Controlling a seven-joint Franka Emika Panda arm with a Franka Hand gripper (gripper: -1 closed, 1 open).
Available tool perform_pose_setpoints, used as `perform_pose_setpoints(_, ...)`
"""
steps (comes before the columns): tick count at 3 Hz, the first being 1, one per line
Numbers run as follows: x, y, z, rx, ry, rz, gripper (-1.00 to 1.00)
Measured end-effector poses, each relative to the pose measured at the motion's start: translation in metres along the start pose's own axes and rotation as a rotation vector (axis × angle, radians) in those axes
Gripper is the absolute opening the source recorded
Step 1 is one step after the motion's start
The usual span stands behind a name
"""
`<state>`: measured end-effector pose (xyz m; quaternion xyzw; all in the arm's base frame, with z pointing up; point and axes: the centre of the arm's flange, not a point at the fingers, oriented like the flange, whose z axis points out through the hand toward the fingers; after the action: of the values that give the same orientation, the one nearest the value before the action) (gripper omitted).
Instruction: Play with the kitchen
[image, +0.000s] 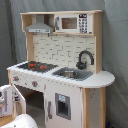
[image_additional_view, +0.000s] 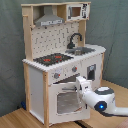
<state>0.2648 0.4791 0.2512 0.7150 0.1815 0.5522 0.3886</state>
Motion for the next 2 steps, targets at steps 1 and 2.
perform_pose_setpoints(1, 0.0039, -0.0055, -0.0074, -0.036, -0.023, 0.014, -1.0)
perform_pose_setpoints(2, 0.0071, -0.0099, -0.0135, -0.076, -0.053, 0.033, -1.0)
